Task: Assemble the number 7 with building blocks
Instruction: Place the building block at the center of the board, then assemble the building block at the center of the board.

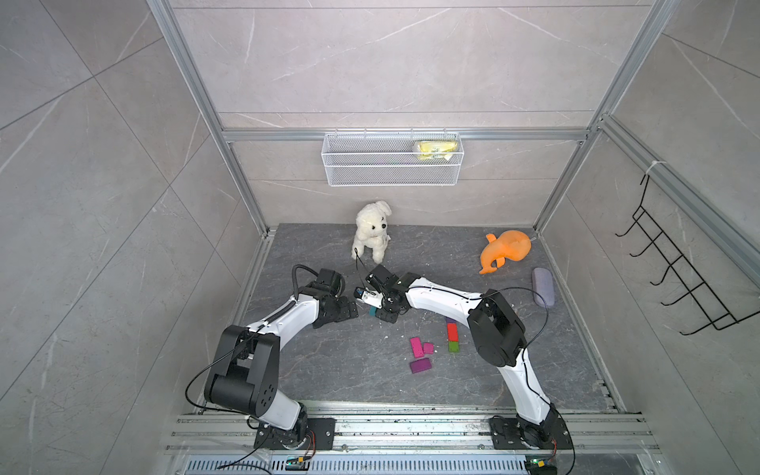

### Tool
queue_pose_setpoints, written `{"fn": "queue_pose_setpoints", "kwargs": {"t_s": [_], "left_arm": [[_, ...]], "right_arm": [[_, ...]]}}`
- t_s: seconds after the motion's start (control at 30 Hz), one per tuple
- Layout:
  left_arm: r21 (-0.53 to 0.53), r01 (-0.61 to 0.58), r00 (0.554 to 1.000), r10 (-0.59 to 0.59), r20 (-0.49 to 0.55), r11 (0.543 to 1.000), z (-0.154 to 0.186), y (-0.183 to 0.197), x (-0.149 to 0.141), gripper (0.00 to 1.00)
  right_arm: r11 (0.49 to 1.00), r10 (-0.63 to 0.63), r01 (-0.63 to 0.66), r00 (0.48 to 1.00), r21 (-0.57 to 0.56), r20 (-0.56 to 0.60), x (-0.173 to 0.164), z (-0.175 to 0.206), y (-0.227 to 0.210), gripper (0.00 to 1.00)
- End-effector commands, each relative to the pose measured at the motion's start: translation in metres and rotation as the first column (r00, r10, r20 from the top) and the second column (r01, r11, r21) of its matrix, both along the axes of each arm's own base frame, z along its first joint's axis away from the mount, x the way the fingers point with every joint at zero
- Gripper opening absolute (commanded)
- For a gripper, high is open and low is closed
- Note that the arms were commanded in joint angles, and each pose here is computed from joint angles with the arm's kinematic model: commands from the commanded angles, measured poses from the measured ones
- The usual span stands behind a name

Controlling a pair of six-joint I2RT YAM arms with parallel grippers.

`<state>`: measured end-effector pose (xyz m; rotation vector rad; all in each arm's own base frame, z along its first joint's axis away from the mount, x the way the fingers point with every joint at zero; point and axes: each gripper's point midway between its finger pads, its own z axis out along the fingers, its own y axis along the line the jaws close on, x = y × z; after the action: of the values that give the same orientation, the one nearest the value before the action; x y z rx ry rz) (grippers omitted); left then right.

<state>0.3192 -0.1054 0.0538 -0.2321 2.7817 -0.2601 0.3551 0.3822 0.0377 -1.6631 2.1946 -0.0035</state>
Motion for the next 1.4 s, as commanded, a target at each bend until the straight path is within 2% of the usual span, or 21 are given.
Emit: {"fn": "queue_pose_setpoints", "kwargs": {"t_s": [0.0,0.1,0.17,0.2,0.43,0.53,0.63,0.7,0.73,0.83,0.9,1.03,1.13,1.37], "left_arm": [[-0.038,0.017,0.999,-0.016,0.040,0.999,0.012,-0.008,0.014,0.98],[-0.037,0.016,0.999,-0.015,0.038,0.999,0.010,-0.007,0.015,0.98],[-0.039,0.014,0.999,-0.012,0.038,0.999,0.010,-0.007,0.015,0.98],[-0.040,0.015,0.999,-0.014,0.037,0.999,0.010,-0.008,0.015,0.98],[-0.024,0.003,0.998,-0.002,0.066,1.000,0.019,-0.002,0.013,0.97],[-0.022,0.006,0.996,-0.004,0.089,1.000,0.025,0.000,0.015,0.96],[-0.041,0.027,0.995,-0.022,0.098,0.999,0.027,-0.005,0.021,0.91],[-0.064,0.049,0.994,-0.043,0.099,0.997,0.027,-0.012,0.027,0.85],[-0.082,0.069,0.993,-0.060,0.102,0.994,0.027,-0.018,0.030,0.78],[-0.141,0.145,0.984,-0.128,0.125,0.979,0.029,-0.036,0.041,0.58],[-0.178,0.190,0.976,-0.167,0.138,0.966,0.030,-0.046,0.047,0.48],[-0.232,0.239,0.967,-0.209,0.146,0.943,0.022,-0.060,0.053,0.44],[-0.267,0.247,0.967,-0.219,0.129,0.932,0.013,-0.067,0.055,0.37],[-0.318,0.231,0.972,-0.208,0.106,0.919,0.000,-0.073,0.055,0.30]], "right_arm": [[0.999,0.021,-0.023,0.999,-0.032,-0.047,-0.007,-0.014,-0.001,0.28],[0.999,0.009,-0.011,0.999,-0.041,-0.037,-0.004,-0.015,-0.004,0.37],[1.000,-0.008,0.007,1.000,-0.031,-0.025,-0.001,-0.010,-0.005,0.51],[1.000,-0.019,0.019,1.000,-0.015,-0.019,0.000,-0.006,-0.004,0.54],[0.982,-0.102,0.098,0.995,0.163,0.016,0.000,0.045,0.004,0.71],[0.946,-0.206,0.192,0.978,0.261,0.029,0.006,0.071,-0.004,0.78],[0.873,-0.360,0.340,0.933,0.350,-0.009,0.014,0.089,-0.022,0.81],[0.804,-0.458,0.441,0.887,0.398,-0.056,0.018,0.096,-0.038,0.81],[0.753,-0.512,0.499,0.854,0.429,-0.094,0.021,0.099,-0.046,0.80],[0.628,-0.587,0.624,0.772,0.464,-0.243,0.022,0.097,-0.064,0.70],[0.565,-0.604,0.688,0.721,0.455,-0.340,0.018,0.092,-0.070,0.62],[0.486,-0.593,0.761,0.648,0.430,-0.477,0.006,0.075,-0.069,0.57],[0.440,-0.597,0.806,0.591,0.395,-0.542,0.003,0.061,-0.068,0.52],[0.381,-0.579,0.863,0.502,0.331,-0.642,-0.003,0.033,-0.057,0.45]]}}
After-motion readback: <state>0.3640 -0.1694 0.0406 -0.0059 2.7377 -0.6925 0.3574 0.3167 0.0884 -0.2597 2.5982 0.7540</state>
